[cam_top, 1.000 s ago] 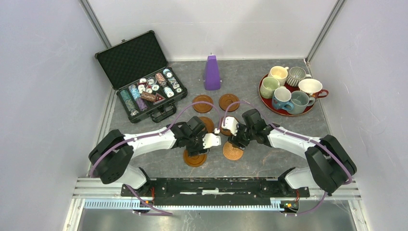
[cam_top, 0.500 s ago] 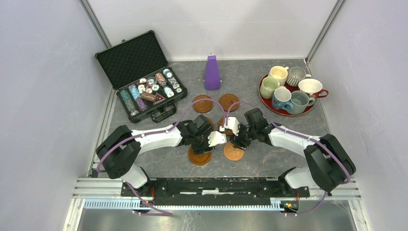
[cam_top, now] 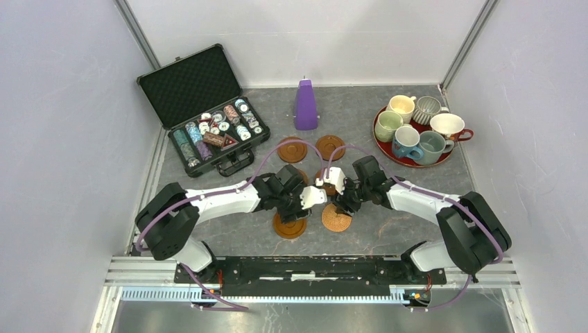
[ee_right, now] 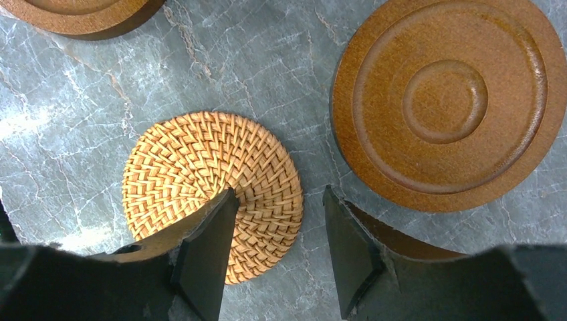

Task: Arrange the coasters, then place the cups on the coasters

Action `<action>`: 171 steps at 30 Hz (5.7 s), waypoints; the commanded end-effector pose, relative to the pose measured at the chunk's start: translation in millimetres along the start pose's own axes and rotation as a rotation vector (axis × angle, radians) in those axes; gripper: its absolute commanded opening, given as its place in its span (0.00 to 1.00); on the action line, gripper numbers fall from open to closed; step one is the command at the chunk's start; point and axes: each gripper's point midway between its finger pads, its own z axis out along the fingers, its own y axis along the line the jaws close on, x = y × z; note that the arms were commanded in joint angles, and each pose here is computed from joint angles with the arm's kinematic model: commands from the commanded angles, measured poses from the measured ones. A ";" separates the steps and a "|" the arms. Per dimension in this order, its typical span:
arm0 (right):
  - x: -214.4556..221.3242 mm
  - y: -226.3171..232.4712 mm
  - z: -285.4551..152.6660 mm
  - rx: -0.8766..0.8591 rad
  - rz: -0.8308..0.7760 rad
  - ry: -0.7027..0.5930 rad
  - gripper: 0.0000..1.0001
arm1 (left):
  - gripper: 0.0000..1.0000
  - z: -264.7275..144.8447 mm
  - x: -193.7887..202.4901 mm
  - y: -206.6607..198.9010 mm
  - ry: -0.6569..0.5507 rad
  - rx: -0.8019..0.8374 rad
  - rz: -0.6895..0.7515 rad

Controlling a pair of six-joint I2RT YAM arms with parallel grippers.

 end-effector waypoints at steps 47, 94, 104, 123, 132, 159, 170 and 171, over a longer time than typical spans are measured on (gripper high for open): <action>27.7 -205.4 -122.2 0.681 0.119 0.200 0.71 | 0.94 -105.8 -9.7 64.5 -0.314 -0.082 -0.344; 176.9 -71.0 -116.7 0.356 0.172 0.472 0.07 | 0.93 -119.4 -16.7 63.9 -0.369 -0.119 -0.312; 164.1 -39.1 -128.1 0.293 0.100 0.436 0.40 | 0.93 -115.1 -19.0 63.1 -0.365 -0.090 -0.320; 55.3 -96.0 -222.4 0.371 0.142 0.174 0.74 | 0.96 -115.0 -19.9 57.4 -0.345 -0.040 -0.332; 112.8 -82.6 -251.5 0.334 0.286 0.217 0.69 | 0.97 -113.2 -20.0 56.0 -0.335 -0.021 -0.338; 138.0 -110.5 -213.8 0.347 0.337 0.162 0.61 | 0.97 -109.0 -19.1 62.4 -0.329 -0.038 -0.344; 139.2 -112.1 -207.4 0.363 0.337 0.169 0.47 | 0.97 -107.9 -18.1 63.6 -0.326 -0.044 -0.344; 141.4 -111.3 -205.7 0.366 0.338 0.176 0.46 | 0.97 -108.0 -18.2 63.7 -0.327 -0.044 -0.344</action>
